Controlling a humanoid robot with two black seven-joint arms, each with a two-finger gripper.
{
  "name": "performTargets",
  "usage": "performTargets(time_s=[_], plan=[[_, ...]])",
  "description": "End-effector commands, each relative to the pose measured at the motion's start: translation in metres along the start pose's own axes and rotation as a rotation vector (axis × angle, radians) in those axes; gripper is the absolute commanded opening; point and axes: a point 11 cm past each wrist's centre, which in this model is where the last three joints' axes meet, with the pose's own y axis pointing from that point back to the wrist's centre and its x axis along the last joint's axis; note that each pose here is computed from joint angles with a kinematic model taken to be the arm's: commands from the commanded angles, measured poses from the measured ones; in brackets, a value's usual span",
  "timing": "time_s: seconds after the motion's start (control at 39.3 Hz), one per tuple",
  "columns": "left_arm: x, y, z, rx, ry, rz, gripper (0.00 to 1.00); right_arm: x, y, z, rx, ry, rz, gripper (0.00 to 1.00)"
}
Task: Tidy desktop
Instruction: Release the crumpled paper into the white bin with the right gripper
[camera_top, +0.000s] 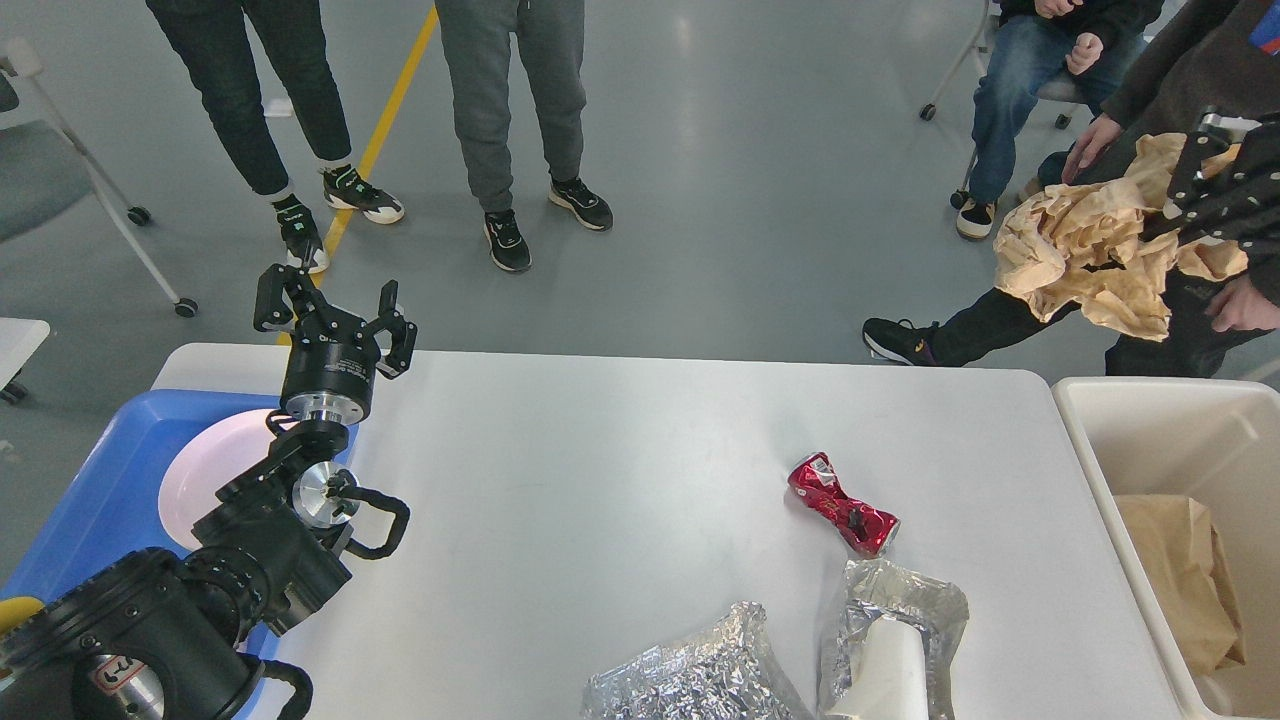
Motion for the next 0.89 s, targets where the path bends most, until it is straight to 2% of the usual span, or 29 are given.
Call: performTargets(time_s=[0.0,0.31,0.53,0.87], plan=[[0.000,0.000,0.000,0.000,0.000,-0.001,0.97,0.014,-0.003,0.014,-0.050,-0.017,0.043,0.00],[0.000,0.000,0.000,0.001,0.001,0.000,0.97,0.043,-0.016,0.085,-0.277,-0.060,0.145,0.00],[0.000,0.000,0.000,0.000,0.000,0.001,0.97,0.034,-0.048,0.156,-0.504,-0.071,0.110,0.00],[0.000,0.000,0.000,0.000,0.000,0.001,0.97,0.016,-0.086,0.233,-0.707,-0.083,0.176,0.00]])
